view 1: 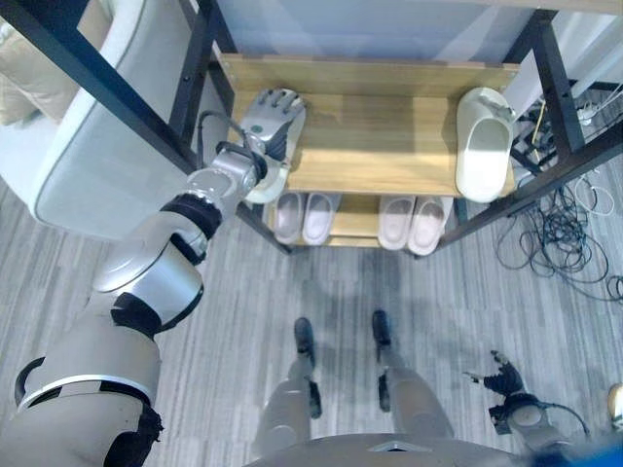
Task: Arrange the slippers neatly on the shoe rack.
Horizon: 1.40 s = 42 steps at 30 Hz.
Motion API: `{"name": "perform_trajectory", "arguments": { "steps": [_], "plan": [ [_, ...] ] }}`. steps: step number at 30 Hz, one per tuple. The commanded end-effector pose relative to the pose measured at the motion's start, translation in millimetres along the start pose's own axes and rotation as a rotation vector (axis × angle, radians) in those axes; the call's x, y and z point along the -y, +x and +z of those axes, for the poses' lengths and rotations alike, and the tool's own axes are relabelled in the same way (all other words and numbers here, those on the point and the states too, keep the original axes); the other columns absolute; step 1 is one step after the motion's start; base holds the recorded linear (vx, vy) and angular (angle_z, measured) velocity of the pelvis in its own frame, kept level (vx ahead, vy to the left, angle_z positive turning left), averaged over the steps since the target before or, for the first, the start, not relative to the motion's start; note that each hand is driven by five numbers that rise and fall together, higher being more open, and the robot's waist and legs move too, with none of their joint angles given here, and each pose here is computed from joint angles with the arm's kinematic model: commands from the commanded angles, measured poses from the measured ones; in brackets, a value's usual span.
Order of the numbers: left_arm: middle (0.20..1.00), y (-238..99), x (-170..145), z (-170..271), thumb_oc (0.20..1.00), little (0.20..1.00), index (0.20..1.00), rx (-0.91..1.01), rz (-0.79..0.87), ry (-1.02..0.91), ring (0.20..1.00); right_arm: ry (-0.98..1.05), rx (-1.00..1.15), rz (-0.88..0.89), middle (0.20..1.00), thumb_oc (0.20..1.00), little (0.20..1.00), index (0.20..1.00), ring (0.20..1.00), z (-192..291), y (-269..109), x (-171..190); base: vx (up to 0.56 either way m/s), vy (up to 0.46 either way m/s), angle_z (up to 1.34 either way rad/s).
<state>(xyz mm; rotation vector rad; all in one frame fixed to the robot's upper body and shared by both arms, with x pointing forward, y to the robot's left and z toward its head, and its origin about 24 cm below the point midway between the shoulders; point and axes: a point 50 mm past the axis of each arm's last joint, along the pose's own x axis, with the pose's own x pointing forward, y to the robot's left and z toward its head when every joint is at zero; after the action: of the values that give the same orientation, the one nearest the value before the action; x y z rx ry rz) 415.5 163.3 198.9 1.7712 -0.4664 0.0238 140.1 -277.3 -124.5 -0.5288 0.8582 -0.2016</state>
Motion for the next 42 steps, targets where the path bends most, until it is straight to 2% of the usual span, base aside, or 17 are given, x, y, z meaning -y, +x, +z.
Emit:
{"name": "perform_trajectory", "arguments": {
  "steps": [1, 10, 24, 32, 42],
  "plan": [
    [1.0, 21.7, -68.1, -25.5, 1.0, 1.0, 1.0, -0.09, 0.193, 0.007, 1.0, 0.025, 0.047, -0.015, 1.0, 1.0, 1.0, 1.0, 1.0, 15.7, 5.1, 2.4, 0.0, -0.001, 0.03],
    [1.0, 26.3, -85.8, -20.2, 1.0, 1.0, 1.0, -0.047, 0.226, 0.03, 1.0, 0.021, 0.049, 0.002, 1.0, 1.0, 1.0, 1.0, 1.0, 15.9, 4.5, -0.3, 0.0, 0.0, 0.0],
    [1.0, 32.5, -94.1, -13.5, 1.0, 1.0, 1.0, -0.024, 0.199, 0.067, 1.0, 0.006, 0.028, 0.018, 1.0, 1.0, 1.0, 1.0, 1.0, 12.1, 4.2, -1.8, 0.0, 0.002, 0.02],
    [1.0, 39.5, -119.3, -5.0, 1.0, 1.0, 1.0, 0.02, 0.248, 0.147, 1.0, 0.009, 0.027, 0.011, 1.0, 1.0, 1.0, 1.0, 1.0, 13.9, 5.6, 0.1, 0.0, 0.0, 0.0],
    [1.0, 42.2, -124.9, 0.1, 1.0, 1.0, 1.0, 0.043, 0.233, 0.228, 1.0, 0.009, 0.019, 0.016, 1.0, 1.0, 1.0, 1.0, 1.0, 13.0, 5.6, -0.3, 0.0, 0.0, 0.0]
  ]
}}
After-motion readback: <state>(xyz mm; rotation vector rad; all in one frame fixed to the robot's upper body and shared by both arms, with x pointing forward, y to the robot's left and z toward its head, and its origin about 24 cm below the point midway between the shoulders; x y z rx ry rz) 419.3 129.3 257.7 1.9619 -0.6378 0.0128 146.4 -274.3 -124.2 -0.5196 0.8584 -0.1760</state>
